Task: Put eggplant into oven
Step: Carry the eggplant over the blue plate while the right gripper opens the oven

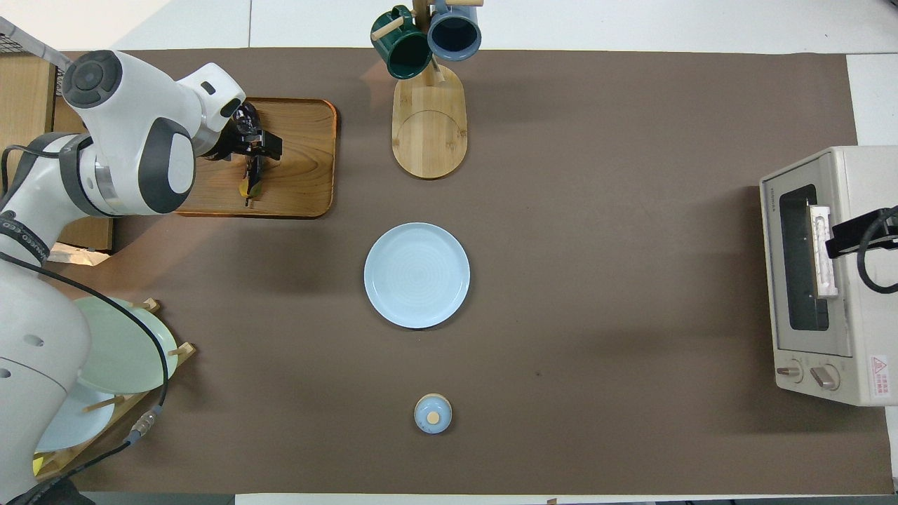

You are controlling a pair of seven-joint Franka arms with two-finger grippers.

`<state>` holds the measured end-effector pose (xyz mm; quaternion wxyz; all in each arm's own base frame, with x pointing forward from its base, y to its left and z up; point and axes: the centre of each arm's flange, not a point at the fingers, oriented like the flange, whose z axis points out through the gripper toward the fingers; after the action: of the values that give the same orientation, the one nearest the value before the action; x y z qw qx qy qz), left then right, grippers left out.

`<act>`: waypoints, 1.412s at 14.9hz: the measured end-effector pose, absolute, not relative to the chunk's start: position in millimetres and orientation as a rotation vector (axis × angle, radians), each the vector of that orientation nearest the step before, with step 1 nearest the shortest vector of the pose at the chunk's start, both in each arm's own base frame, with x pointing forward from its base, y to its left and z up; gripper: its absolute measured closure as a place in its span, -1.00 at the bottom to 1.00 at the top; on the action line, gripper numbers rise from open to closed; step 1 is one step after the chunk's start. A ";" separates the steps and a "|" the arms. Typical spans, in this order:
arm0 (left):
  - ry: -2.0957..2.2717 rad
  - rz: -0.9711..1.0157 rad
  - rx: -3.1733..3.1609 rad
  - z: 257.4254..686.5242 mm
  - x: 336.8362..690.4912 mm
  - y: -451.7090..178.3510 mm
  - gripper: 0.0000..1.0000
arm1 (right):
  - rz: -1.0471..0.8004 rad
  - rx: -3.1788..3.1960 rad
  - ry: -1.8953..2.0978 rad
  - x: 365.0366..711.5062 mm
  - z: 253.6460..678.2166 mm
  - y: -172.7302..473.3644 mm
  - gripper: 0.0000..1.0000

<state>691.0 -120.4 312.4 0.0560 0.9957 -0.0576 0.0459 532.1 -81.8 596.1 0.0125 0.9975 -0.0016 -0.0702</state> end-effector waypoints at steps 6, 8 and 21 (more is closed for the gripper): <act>-0.199 0.135 3.023 306.5 688.6 -119.1 -0.64 | -0.054 3.093 0.271 536.1 547.9 -95.9 0.25; -0.203 0.133 3.023 305.7 688.2 -119.0 -0.16 | -0.068 3.055 0.311 533.9 531.0 -98.4 0.68; -0.242 -0.063 3.019 442.6 638.0 -157.4 0.46 | -0.164 2.941 0.410 537.0 468.2 -97.3 0.98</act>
<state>638.0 -157.4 442.6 0.0559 0.9950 -0.0797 -0.0207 537.0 -97.3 468.2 0.0835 0.9855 0.1374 -0.0550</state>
